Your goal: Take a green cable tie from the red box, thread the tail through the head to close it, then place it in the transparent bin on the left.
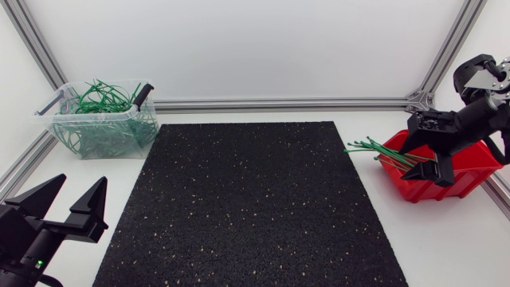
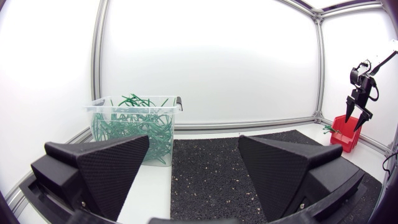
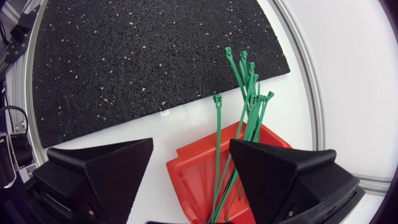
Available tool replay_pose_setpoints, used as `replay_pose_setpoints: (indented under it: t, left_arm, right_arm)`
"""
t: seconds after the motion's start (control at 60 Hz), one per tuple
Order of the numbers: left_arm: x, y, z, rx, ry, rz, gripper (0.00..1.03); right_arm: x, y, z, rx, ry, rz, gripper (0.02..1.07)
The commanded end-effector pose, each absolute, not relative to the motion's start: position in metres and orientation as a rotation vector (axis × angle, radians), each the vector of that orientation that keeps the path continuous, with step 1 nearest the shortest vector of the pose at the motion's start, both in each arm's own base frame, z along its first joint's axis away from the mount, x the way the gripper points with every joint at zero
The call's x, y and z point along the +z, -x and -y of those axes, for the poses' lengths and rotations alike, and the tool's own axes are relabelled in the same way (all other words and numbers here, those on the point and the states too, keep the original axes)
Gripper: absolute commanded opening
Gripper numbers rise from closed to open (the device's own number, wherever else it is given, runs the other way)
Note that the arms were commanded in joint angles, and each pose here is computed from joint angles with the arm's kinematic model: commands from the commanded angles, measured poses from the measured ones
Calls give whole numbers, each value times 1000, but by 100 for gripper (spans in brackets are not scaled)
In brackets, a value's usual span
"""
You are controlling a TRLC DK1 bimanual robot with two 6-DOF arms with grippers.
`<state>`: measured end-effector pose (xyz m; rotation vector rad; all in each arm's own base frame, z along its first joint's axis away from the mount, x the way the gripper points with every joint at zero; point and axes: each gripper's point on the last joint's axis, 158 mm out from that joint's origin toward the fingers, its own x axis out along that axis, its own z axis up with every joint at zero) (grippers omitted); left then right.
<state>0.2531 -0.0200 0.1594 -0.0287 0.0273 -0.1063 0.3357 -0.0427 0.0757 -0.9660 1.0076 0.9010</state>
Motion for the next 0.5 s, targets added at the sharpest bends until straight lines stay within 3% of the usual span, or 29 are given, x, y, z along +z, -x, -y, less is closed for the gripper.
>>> replay_pose_setpoints:
  t: [0.0,0.1,0.217,0.35,0.45,0.483]
  left_arm:
    - [136,-254,22,-110,53,-83,100]
    - [136,-254,22,-112,53,-83,100]
    - [136,-254,22,-112,53,-83,100]
    - [136,-254,22,-112,53,-83,100]
    - [136,-254,23,-113,53,-83,100]
    - [136,-254,23,-115,53,-83,100]
  right_arm:
    - [59,-331,39,941,970,-1026,88]
    - [55,-337,38,935,970,-1019,81]
    - [50,-344,37,923,972,-1011,81]
    - [43,-345,33,930,974,-1009,64]
    - [38,-349,31,928,983,-998,60]
    - [37,-349,30,932,984,-998,55]
